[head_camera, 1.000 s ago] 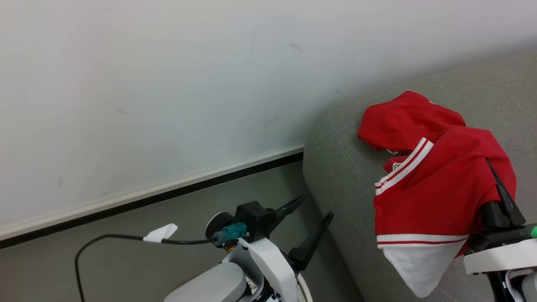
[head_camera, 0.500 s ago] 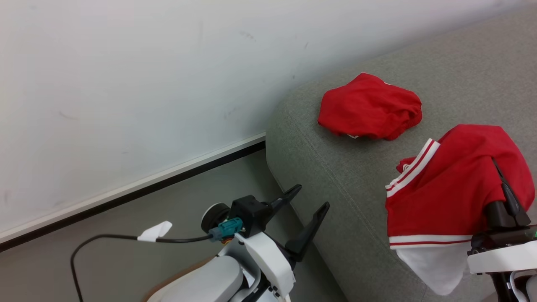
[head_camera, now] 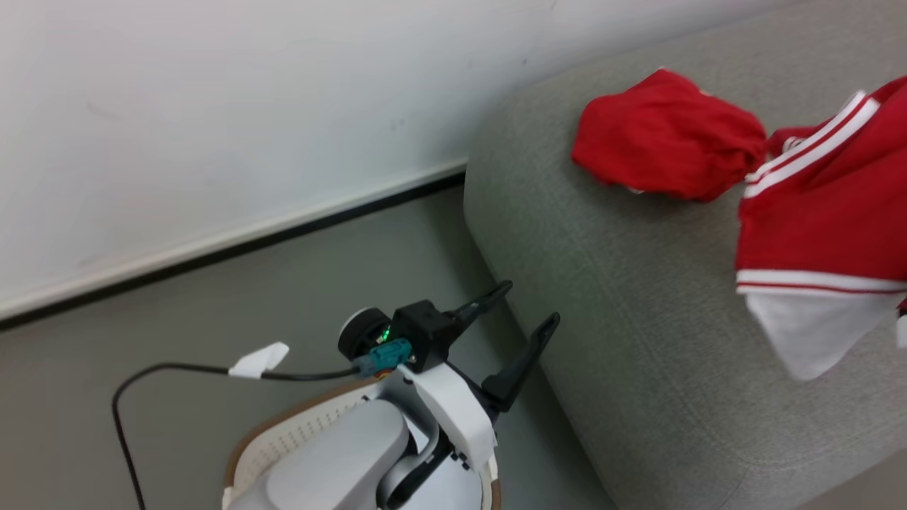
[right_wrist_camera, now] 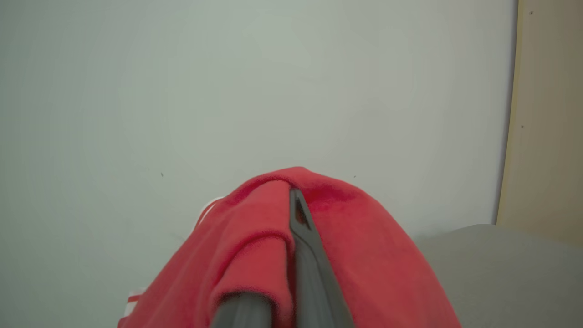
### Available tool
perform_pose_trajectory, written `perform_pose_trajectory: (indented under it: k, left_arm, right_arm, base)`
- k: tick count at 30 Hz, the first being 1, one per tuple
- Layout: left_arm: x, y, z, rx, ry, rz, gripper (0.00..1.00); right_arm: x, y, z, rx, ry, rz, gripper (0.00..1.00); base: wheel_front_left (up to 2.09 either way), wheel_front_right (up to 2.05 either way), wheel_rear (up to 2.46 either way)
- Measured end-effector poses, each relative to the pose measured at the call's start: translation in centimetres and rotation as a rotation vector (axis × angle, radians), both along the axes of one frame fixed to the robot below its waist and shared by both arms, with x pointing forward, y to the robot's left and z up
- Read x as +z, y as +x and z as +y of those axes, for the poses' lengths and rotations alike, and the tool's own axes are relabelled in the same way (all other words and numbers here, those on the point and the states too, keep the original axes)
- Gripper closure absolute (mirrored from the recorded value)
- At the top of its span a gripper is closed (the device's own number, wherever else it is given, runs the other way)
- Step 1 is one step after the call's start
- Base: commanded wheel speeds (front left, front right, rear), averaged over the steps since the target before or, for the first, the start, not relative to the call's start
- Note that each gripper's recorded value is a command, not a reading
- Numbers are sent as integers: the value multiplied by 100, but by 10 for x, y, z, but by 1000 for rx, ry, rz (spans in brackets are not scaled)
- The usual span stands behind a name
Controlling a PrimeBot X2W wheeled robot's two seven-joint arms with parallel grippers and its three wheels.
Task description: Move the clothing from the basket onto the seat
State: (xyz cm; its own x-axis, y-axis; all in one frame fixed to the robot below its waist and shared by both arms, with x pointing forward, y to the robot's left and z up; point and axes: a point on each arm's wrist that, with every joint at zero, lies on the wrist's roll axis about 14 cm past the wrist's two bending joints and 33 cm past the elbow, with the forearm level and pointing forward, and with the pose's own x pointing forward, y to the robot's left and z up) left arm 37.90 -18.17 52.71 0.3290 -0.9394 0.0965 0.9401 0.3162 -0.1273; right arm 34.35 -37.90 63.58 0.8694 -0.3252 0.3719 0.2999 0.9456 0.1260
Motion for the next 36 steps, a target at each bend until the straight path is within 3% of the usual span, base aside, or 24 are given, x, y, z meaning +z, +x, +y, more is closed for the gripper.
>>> perform_pose_trajectory:
  k: [7, 13, 21, 28, 30, 31, 32, 36]
  left_arm:
    - [-35, 38, 14, 33, 41, 41, 0]
    - [-67, 63, 28, 79, 46, 109, 0]
    - [-105, 84, 54, 156, 69, 182, 0]
    - [-127, 95, 79, 224, 100, 212, 0]
    - [-125, 97, 82, 239, 98, 208, 0]
    - [-122, 97, 83, 246, 90, 208, 0]
    - [-119, 96, 84, 246, 88, 207, 0]
    - [-102, 89, 82, 256, 73, 190, 0]
  right_arm:
    - [5, 52, -25, -24, 14, -8, 100]
    - [-13, 97, -55, -77, -14, 72, 100]
    - [-120, 137, -85, -135, 25, 419, 100]
    - [-232, 129, -78, -123, 117, 867, 100]
    - [-249, 124, -68, -99, 167, 950, 63]
    - [-251, 122, -66, -94, 185, 967, 36]
    - [-251, 119, -66, -91, 198, 981, 0]
    - [-243, 105, -61, -68, 226, 1036, 0]
  base:
    - [0, 0, 0]
    - [0, 0, 0]
    - [0, 0, 0]
    - [0, 0, 0]
    - [0, 0, 0]
    - [0, 0, 0]
    - [0, 0, 0]
    - [0, 0, 0]
